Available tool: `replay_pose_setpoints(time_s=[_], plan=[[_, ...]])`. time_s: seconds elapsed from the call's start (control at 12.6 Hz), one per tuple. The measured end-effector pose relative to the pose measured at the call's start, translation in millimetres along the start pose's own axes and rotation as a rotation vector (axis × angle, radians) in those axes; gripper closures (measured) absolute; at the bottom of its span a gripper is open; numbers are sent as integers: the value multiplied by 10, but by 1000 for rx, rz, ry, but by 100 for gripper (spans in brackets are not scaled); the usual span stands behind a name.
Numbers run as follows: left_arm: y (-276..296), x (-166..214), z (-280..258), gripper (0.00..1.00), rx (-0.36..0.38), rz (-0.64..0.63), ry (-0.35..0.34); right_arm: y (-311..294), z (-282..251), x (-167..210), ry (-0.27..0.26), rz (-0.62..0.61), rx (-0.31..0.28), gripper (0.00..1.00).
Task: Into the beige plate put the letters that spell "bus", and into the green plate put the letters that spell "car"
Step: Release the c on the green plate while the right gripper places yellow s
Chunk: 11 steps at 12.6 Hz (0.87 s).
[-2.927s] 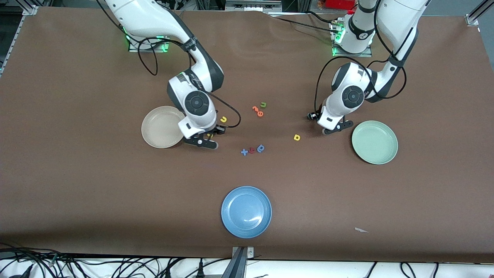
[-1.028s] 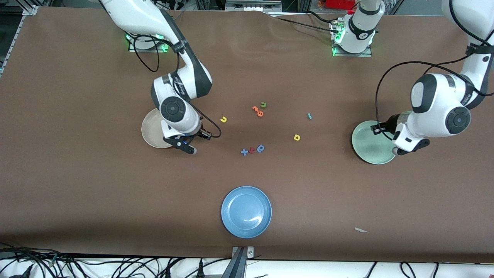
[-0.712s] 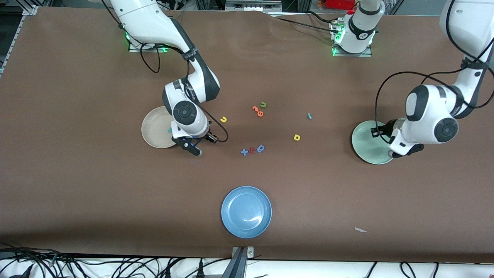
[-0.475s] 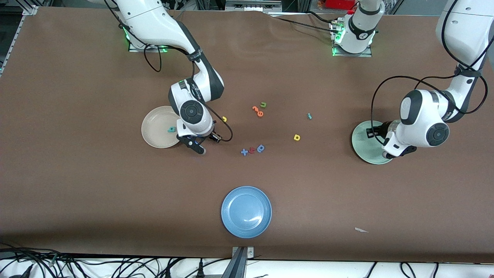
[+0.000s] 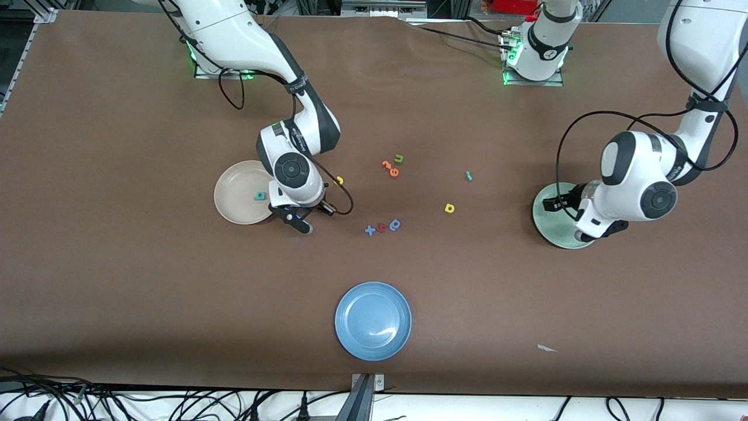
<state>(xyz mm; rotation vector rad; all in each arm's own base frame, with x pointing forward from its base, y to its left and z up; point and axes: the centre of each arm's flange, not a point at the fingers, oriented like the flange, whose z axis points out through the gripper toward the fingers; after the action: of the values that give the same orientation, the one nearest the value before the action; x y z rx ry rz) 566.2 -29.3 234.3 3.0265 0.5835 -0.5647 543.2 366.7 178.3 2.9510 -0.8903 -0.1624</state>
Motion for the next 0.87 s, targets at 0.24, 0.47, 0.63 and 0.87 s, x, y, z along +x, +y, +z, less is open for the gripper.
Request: replay_pose_setpoints(time_s=[0.24,0.47,0.63,0.87], plan=[[606,-347,-79,2,-7,-98,11,-4,-8,-2,0,-1,1,73],[1030,-657,31,9,-14,-202,22,18,-142,49,-7,-44,-17,73],[1268,-892,311,13,-32,-246,47,192,-404,258,-27,-107,-62,73],[1499,-1195,664,19,-62,-300,73,570,-809,596,-62,-199,-101,73]])
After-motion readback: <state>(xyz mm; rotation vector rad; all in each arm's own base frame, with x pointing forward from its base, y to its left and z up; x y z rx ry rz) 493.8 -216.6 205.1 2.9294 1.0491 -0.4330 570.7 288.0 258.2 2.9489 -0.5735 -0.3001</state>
